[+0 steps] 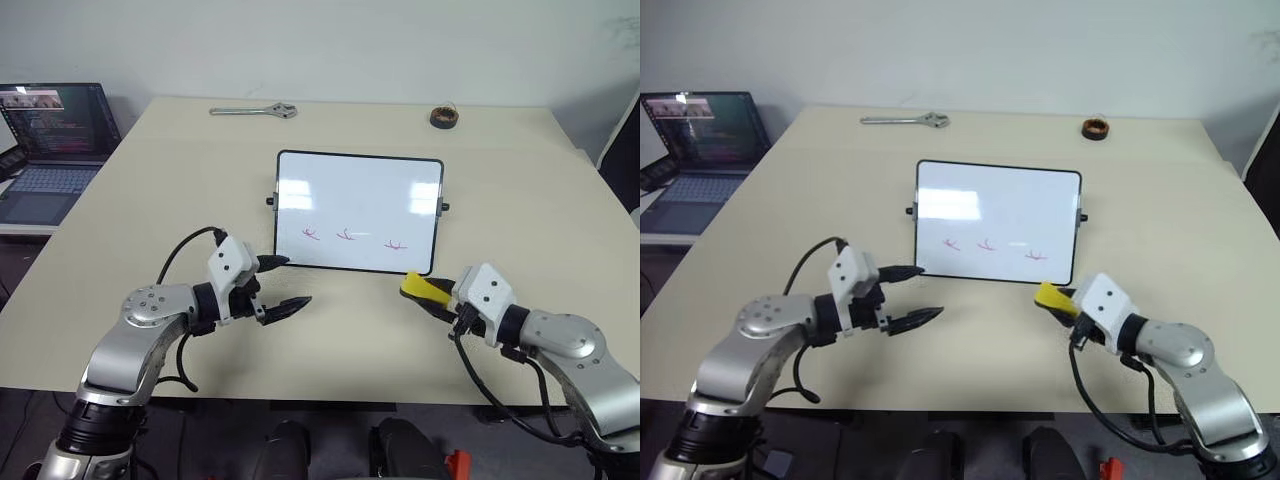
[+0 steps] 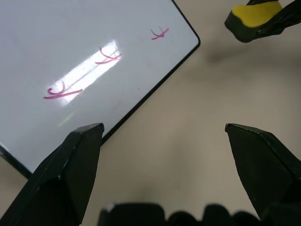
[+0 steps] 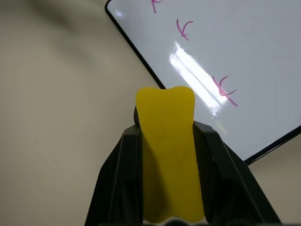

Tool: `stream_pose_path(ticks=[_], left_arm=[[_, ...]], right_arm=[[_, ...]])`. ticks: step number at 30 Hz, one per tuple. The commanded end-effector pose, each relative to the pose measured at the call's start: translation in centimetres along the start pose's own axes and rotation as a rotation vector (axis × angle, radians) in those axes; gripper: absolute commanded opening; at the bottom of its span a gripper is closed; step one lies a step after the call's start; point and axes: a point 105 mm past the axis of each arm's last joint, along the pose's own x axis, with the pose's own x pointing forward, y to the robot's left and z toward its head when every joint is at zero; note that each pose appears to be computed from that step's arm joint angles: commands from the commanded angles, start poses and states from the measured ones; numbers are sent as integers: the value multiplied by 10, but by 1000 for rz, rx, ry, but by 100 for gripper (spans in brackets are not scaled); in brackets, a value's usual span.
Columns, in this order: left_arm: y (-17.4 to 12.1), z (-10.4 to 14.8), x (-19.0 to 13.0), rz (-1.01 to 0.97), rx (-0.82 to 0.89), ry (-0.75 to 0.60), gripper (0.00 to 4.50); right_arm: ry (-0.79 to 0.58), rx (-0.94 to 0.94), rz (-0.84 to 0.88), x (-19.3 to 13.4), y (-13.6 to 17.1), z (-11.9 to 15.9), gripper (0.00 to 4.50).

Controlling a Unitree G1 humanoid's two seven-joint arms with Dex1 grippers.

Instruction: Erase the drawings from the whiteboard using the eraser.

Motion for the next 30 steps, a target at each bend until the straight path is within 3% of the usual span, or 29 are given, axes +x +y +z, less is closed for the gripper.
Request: stream_pose_path(ticks=[1,7,12,15,24,27,30], left_arm=[[-2,7,0,-25,61,-13,450],[-2,8,5,-46,74,-18,450],[-3,12,11,-57,89,-22,450],[-5,14,12,-59,93,-21,450],[-5,14,8,-42,86,-20,450],[-4,14,10,-37,79,-26,450],[-4,15,11,-37,77,-29,450]], right_arm=[[-81,-70,-116,10,-16,21,110],[-77,-195,-220,48,-39,31,110],[-46,-273,-176,85,-40,36,110],[28,-267,-169,95,-45,24,110],[197,-201,-190,67,-59,-23,110],[303,-151,-208,44,-65,-51,110],[305,-113,-218,37,-67,-53,110]])
